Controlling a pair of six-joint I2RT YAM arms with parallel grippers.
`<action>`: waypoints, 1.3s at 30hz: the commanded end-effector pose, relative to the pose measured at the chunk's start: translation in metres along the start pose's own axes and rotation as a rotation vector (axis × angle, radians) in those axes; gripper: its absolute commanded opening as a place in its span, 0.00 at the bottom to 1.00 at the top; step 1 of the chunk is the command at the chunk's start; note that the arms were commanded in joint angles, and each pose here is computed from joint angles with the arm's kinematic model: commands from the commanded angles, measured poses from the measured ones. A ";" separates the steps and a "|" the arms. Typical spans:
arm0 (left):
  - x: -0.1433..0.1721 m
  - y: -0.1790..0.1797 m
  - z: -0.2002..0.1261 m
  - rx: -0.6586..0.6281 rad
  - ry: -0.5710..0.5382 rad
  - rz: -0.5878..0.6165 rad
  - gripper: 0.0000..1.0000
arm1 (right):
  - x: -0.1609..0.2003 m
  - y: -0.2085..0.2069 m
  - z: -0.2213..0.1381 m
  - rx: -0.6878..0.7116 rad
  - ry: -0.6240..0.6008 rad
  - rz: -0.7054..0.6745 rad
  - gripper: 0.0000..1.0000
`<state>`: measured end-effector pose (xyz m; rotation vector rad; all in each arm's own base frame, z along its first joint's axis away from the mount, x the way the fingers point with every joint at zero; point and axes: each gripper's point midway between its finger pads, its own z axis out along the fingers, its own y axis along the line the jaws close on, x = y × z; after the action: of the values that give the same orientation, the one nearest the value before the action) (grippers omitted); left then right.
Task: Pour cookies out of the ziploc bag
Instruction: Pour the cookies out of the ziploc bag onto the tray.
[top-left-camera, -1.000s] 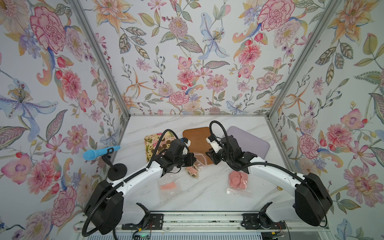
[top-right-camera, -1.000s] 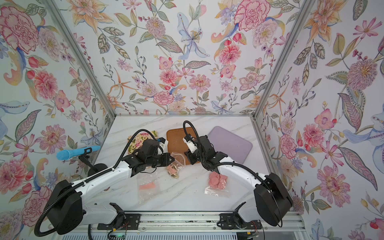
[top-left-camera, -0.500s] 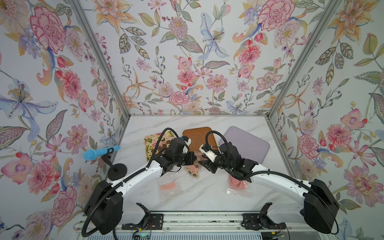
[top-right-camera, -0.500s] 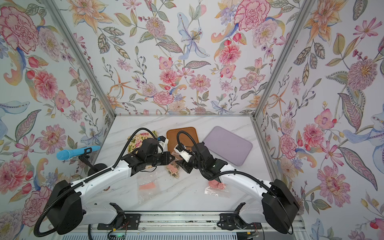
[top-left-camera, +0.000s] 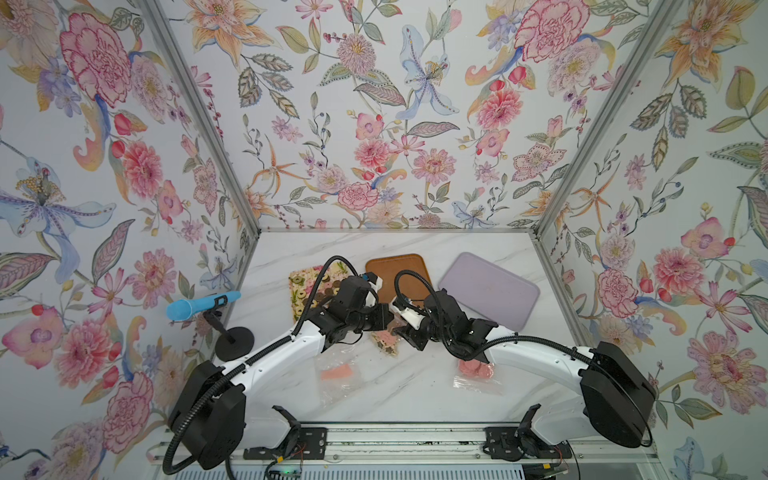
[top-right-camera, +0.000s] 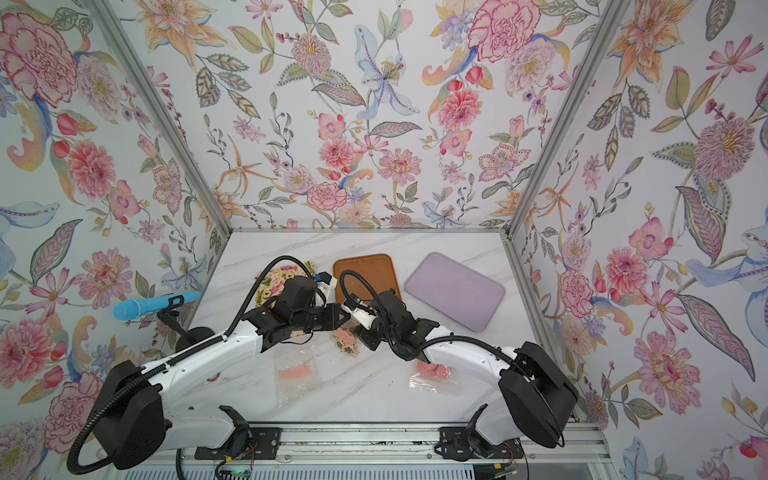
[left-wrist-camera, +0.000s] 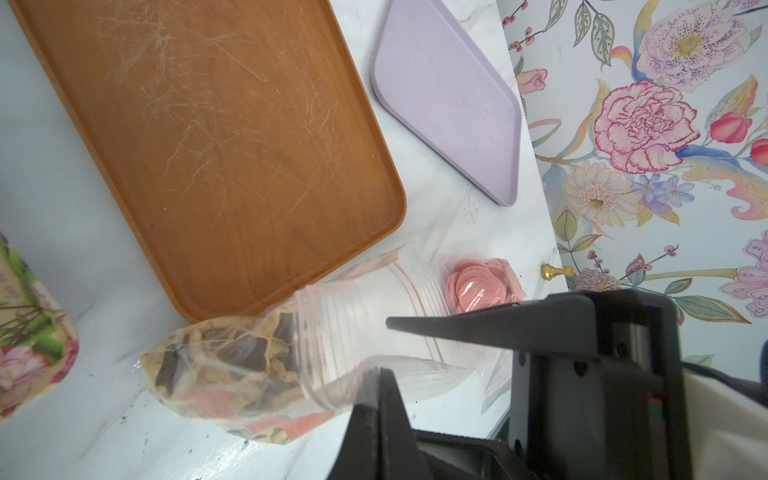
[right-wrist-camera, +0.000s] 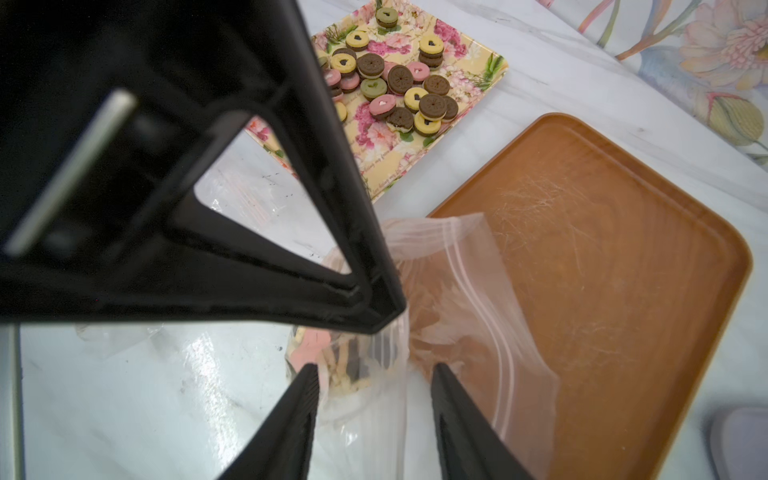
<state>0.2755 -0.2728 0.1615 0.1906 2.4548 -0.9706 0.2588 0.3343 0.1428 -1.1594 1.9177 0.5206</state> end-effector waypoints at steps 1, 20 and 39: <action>-0.014 -0.012 -0.013 0.035 -0.040 0.034 0.00 | -0.022 -0.005 0.001 0.026 -0.057 -0.035 0.45; -0.022 0.001 -0.020 0.008 -0.093 0.035 0.11 | -0.027 0.001 0.009 -0.014 -0.038 -0.025 0.00; -0.042 0.062 -0.090 -0.240 -0.409 0.086 0.45 | -0.087 -0.022 0.064 -0.142 -0.074 0.065 0.00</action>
<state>0.2897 -0.1754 0.2042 0.0263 2.1638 -0.6620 0.3202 0.4020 0.1758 -1.1503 1.8884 0.6579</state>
